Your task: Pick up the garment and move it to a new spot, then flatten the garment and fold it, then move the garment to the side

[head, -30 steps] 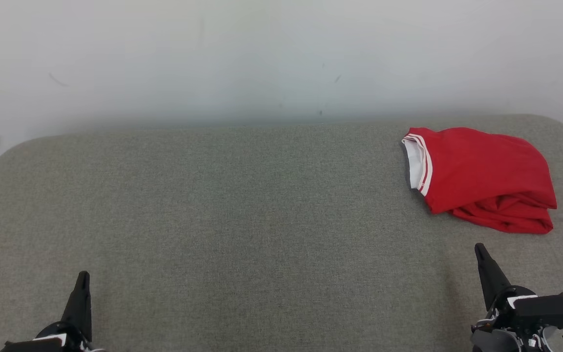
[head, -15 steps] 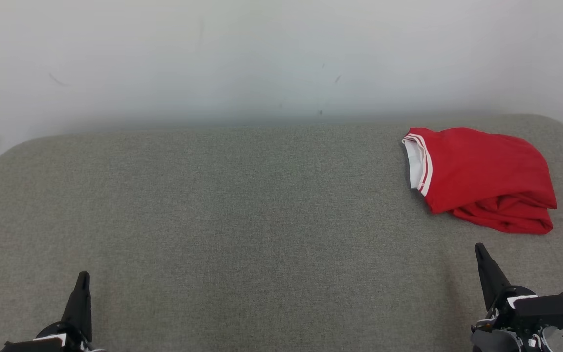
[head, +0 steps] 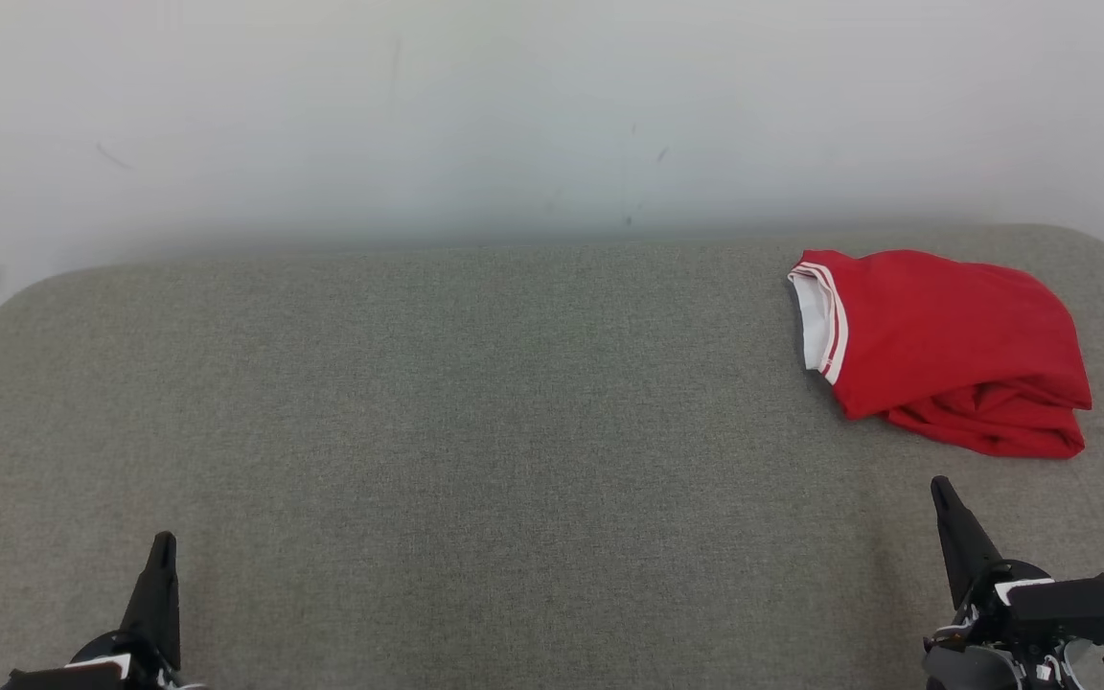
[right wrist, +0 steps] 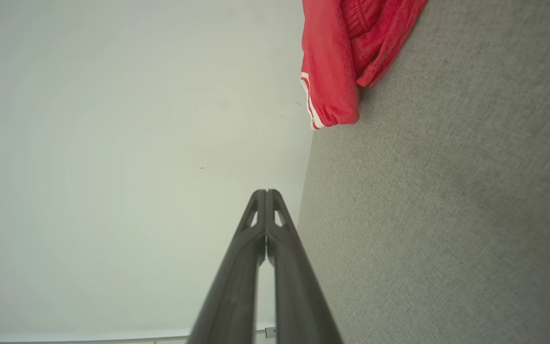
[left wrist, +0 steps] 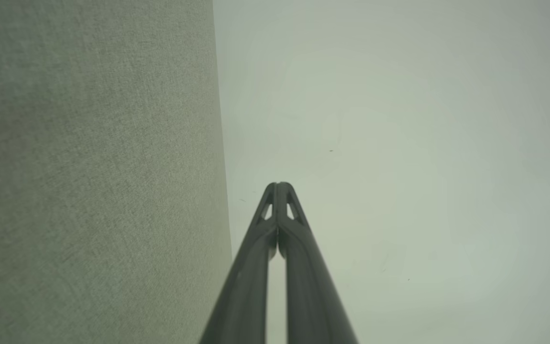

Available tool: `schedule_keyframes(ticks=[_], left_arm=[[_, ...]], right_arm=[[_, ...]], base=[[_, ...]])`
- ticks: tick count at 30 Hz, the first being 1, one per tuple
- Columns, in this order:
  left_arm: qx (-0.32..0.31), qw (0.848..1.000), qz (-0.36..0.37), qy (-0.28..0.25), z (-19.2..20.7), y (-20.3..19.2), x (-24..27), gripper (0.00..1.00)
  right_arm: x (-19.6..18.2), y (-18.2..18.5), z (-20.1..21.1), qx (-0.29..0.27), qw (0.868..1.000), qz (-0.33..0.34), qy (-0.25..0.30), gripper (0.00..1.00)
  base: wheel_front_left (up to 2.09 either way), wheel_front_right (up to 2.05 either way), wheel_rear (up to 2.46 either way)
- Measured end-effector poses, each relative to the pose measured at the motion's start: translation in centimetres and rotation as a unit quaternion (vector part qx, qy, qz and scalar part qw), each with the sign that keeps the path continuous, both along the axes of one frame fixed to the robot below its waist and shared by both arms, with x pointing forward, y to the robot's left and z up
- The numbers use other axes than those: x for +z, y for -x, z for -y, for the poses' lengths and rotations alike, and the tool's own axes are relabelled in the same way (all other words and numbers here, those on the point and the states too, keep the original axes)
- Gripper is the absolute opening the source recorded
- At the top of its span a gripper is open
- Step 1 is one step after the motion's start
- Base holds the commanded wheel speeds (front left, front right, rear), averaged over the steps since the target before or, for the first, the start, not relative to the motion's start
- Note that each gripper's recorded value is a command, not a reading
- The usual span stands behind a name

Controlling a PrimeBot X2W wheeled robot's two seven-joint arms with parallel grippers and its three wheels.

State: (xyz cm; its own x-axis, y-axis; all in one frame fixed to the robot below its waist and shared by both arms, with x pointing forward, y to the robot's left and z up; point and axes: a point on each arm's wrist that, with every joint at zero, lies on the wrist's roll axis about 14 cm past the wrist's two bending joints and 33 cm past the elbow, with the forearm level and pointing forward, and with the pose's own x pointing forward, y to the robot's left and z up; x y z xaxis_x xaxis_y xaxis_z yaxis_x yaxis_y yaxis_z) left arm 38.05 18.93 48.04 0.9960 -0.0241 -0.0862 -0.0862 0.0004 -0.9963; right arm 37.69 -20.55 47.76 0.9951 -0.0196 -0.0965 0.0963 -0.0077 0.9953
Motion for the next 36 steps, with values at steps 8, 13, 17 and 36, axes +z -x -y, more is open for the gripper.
schedule_keyframes(ticks=[8, 13, 17, 36], left_arm=[[0.000, 1.000, 0.000, 0.000, 0.00, 0.00, -0.01, 0.00], [0.000, 1.000, 0.000, 0.000, 0.00, 0.00, -0.01, 0.00], [0.000, 1.000, 0.000, 0.000, 0.00, 0.00, -0.01, 0.00], [0.000, 1.000, 0.000, 0.000, 0.01, 0.00, -0.02, 0.00]], right_arm=[[-0.01, 0.00, 0.00, 0.000, 1.000, 0.000, 0.000, 0.00], [-0.01, 0.00, 0.00, 0.000, 1.000, 0.000, 0.000, 0.00], [-0.01, 0.00, 0.00, 0.000, 1.000, 0.000, 0.000, 0.00], [-0.01, 0.00, 0.00, 0.000, 1.000, 0.000, 0.000, 0.00]], base=[[0.00, 0.00, 0.00], [0.00, 0.00, 0.00], [0.00, 0.00, 0.00], [0.00, 0.00, 0.00]])
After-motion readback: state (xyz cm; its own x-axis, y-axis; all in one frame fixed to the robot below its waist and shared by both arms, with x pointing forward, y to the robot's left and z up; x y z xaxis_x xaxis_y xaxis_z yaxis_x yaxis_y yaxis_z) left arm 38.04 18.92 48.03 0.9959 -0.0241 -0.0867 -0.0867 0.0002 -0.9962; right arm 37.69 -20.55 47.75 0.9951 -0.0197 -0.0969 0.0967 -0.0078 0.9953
